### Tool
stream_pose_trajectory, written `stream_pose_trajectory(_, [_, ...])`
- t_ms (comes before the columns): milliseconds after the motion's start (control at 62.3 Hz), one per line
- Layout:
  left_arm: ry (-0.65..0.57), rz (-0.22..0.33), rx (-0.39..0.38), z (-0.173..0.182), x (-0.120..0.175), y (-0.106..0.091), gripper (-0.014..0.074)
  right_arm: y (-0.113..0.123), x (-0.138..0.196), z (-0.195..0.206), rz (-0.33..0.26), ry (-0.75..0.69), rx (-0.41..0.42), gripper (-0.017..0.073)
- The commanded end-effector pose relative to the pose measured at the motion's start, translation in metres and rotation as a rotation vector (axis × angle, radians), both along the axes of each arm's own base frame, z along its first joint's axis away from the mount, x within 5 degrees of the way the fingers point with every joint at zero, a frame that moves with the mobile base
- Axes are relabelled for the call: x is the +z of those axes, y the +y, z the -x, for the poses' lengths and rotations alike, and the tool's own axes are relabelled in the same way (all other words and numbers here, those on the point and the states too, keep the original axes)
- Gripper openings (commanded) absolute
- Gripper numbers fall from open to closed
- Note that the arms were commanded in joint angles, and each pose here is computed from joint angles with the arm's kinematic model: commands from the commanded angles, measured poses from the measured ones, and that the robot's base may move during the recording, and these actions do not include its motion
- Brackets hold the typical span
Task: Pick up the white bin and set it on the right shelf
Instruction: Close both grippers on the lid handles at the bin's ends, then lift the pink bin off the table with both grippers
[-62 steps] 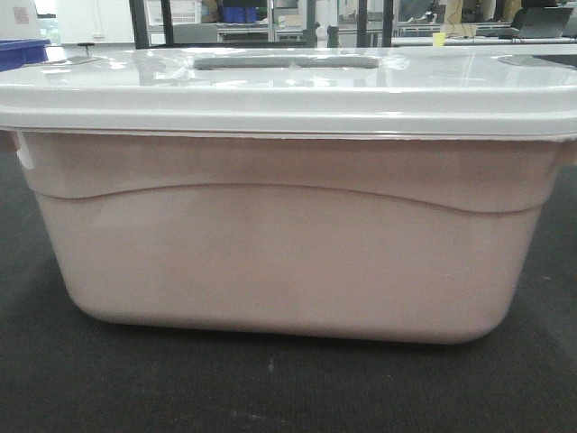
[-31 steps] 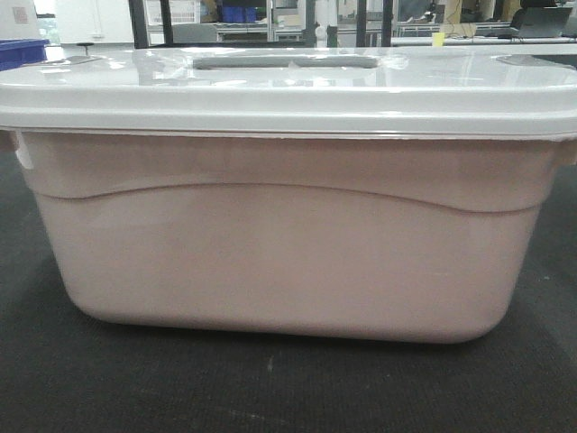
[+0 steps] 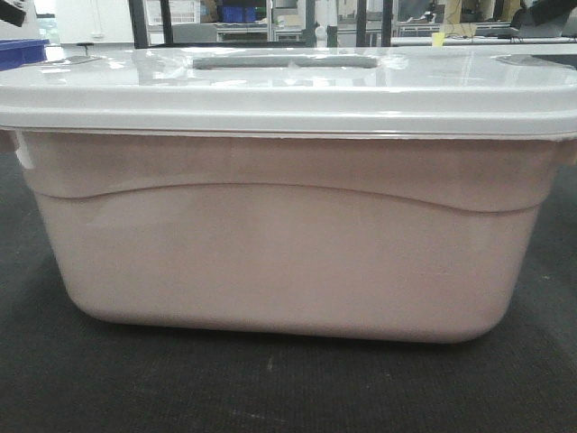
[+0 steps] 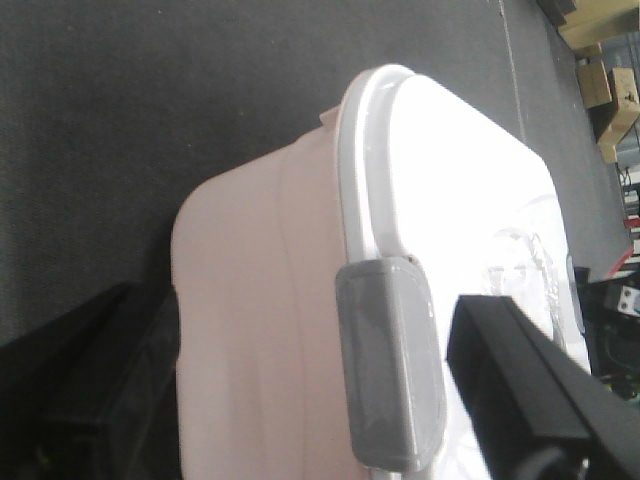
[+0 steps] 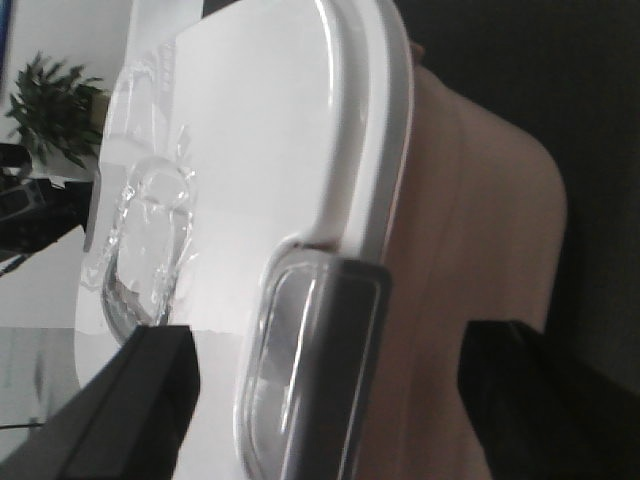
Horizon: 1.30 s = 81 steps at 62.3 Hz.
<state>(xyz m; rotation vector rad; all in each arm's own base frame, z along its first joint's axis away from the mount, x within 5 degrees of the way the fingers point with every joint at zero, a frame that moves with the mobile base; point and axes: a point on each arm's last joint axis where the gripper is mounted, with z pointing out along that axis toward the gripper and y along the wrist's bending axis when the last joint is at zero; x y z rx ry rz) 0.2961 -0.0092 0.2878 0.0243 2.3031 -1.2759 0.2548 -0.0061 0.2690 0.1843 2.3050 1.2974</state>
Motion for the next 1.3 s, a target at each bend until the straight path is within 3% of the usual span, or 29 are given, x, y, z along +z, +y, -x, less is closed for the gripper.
stream_pose_trajectory(0, [-0.053,0.113,-0.134,0.011,0.027,-0.017,0.0442,0.005,0.015,0.0,-0.171,-0.087,0.052,0.0633])
stream_pose_trajectory(177, [-0.05,0.112,-0.182,0.013,0.027,-0.031,0.0438,0.004,0.011,-0.008,-0.23,-0.086,0.034,0.0633])
stream_pose_trajectory(803, [-0.025,0.171,-0.189,0.007,0.023,-0.04,0.0438,0.034,0.013,-0.008,-0.259,-0.084,0.135,0.0633])
stream_pose_trajectory(1124, [-0.023,0.193,-0.258,0.011,0.025,-0.062,0.0438,0.035,0.013,-0.008,-0.26,-0.084,0.138,0.063])
stream_pose_trajectory(1285, [-0.021,0.195,-0.279,0.012,0.025,-0.069,0.0438,0.035,0.013,-0.008,-0.261,-0.084,0.139,0.0519])
